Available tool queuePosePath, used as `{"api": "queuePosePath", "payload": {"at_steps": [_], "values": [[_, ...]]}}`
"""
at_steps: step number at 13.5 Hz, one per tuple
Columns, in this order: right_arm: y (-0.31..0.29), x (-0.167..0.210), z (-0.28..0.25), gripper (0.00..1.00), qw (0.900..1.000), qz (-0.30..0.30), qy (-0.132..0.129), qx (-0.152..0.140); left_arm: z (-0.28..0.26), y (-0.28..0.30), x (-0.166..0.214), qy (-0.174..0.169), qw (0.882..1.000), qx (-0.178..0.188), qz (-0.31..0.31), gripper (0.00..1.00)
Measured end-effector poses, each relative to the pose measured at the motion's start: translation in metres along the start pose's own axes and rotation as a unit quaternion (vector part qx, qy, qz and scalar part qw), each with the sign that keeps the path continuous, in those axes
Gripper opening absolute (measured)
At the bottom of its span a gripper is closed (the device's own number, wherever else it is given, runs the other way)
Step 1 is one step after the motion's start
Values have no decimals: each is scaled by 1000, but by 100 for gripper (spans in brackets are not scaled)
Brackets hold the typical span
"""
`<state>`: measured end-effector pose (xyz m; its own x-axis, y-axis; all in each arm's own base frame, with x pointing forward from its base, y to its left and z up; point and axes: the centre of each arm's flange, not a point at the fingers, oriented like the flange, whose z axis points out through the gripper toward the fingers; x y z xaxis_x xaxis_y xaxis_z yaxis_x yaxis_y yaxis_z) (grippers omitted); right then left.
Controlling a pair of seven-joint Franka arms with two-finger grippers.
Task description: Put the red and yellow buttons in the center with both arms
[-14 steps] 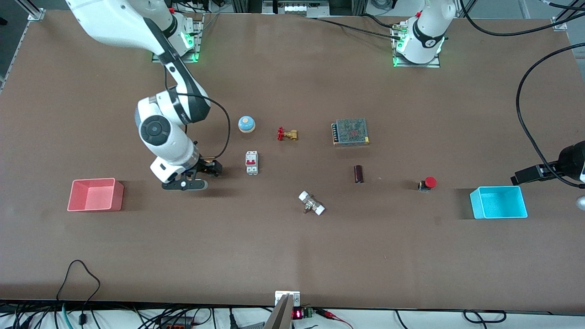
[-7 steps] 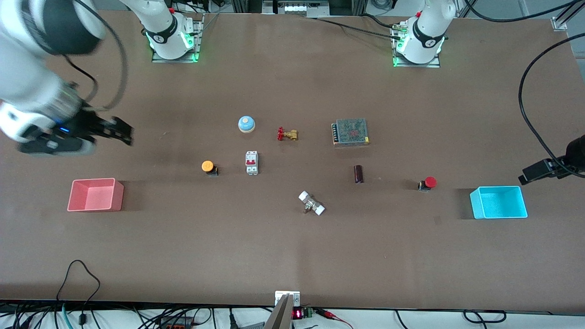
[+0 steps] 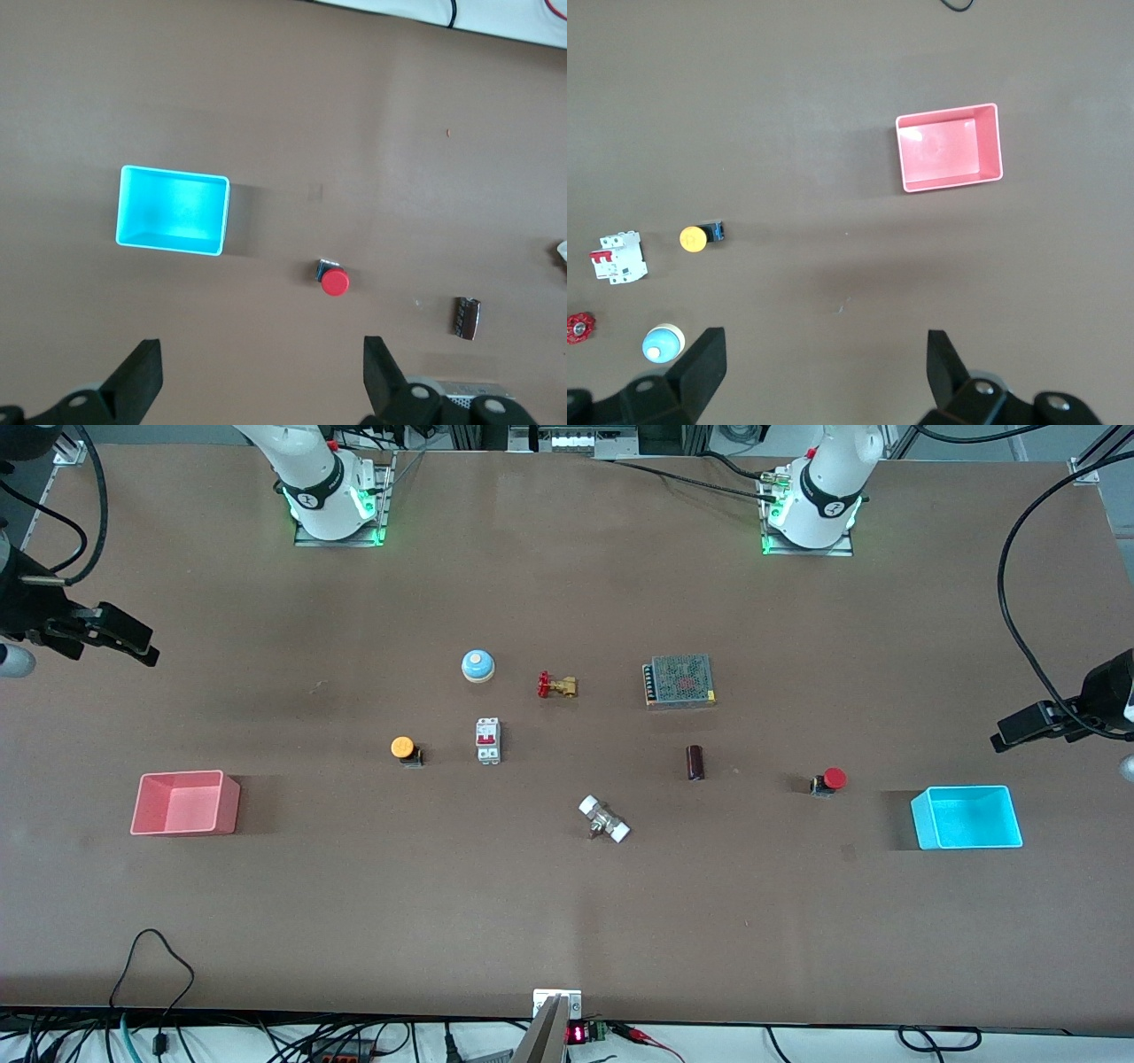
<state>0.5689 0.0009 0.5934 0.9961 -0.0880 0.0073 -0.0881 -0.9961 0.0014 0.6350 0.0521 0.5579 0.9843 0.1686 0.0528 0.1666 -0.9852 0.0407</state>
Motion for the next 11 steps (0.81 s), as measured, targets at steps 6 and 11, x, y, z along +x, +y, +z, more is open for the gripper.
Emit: {"api": "queuePosePath", "payload": {"at_steps": [6, 11], "values": [[-5, 4, 10, 100, 1000, -3, -9, 0, -15, -1, -17, -28, 1000, 2, 1, 100], [-6, 3, 10, 100, 1000, -4, -10, -1, -21, 3, -23, -35, 999, 1, 9, 100]]}}
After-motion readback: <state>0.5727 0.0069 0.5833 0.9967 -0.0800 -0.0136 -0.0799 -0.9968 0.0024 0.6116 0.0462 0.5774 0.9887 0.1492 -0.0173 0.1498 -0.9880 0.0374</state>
